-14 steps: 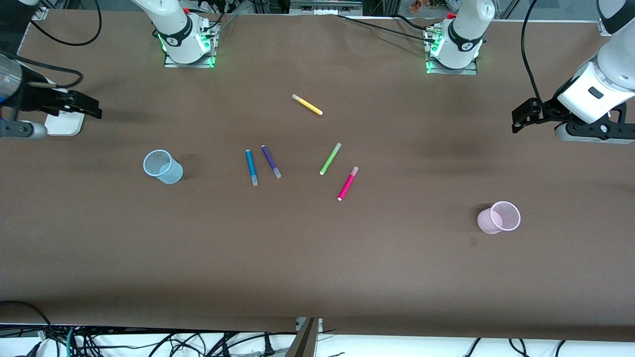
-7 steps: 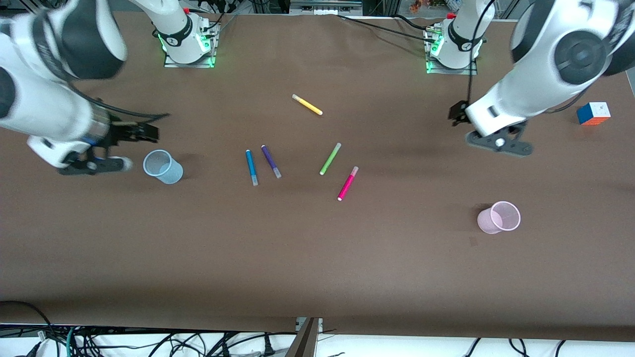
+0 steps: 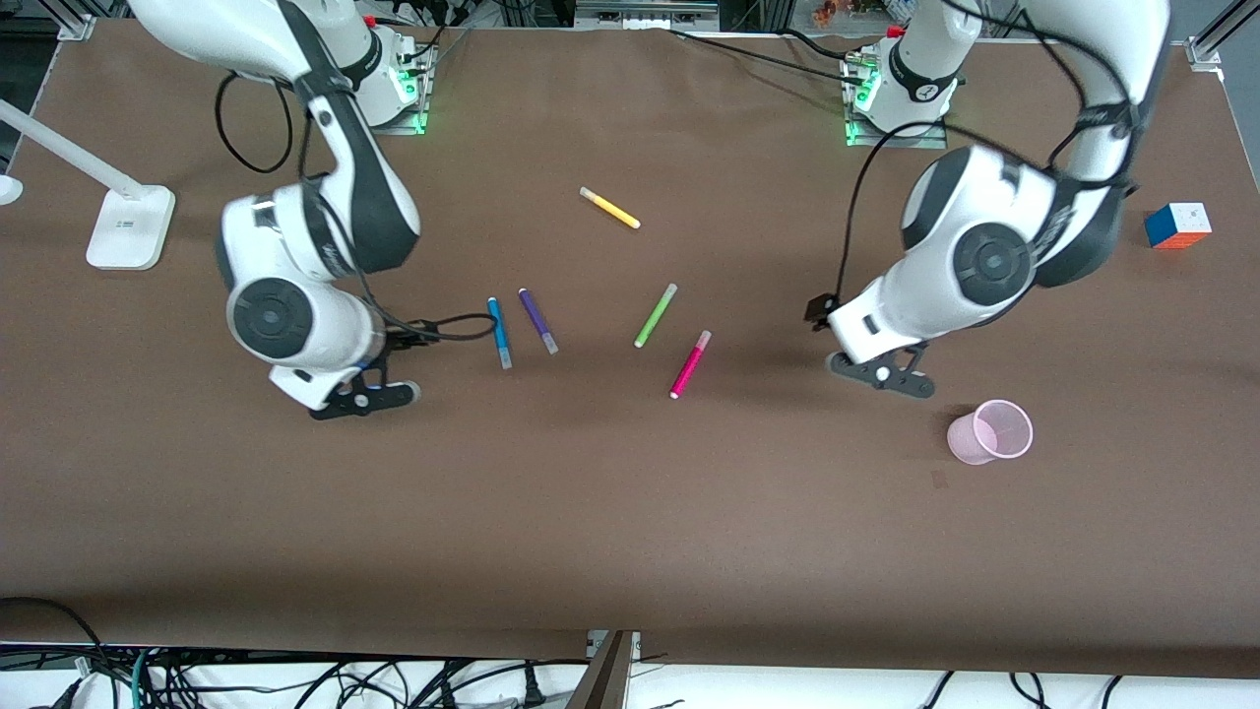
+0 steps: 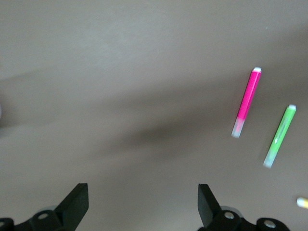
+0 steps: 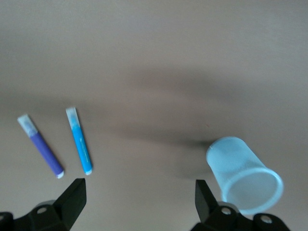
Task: Place pink and blue markers in matching cups
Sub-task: 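Reach the right gripper to the blue marker while the left gripper reaches the pink marker, then grasp the blue marker with the right gripper while the left gripper grasps the pink marker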
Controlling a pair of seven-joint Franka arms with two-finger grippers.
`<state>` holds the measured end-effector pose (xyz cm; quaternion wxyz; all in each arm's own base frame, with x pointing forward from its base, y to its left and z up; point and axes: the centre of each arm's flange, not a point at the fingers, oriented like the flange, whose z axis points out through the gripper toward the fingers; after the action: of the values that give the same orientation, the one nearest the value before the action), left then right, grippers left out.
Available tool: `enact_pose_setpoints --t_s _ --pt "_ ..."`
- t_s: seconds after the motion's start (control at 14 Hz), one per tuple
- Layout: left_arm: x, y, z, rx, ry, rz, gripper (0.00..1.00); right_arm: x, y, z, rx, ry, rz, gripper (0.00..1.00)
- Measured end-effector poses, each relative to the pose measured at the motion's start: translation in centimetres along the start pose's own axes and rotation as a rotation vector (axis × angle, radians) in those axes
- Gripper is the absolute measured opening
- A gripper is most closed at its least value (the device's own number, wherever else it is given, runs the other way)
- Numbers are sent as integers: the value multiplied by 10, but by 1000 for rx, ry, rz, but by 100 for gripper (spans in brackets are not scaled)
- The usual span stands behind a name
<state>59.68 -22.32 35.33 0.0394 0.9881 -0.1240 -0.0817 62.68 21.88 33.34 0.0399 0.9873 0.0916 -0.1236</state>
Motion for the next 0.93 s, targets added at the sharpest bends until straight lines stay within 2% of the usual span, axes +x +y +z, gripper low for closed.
enact_pose_setpoints --t_s 0.36,0.5,0.93 --pt "22 74 83 -34 57 -63 100 16 -53 74 -11 54 48 100" --pt "22 100 115 -43 56 -85 100 16 -76 99 -15 71 63 100" --pt "15 140 175 -16 46 -74 100 13 -107 137 -27 74 53 100"
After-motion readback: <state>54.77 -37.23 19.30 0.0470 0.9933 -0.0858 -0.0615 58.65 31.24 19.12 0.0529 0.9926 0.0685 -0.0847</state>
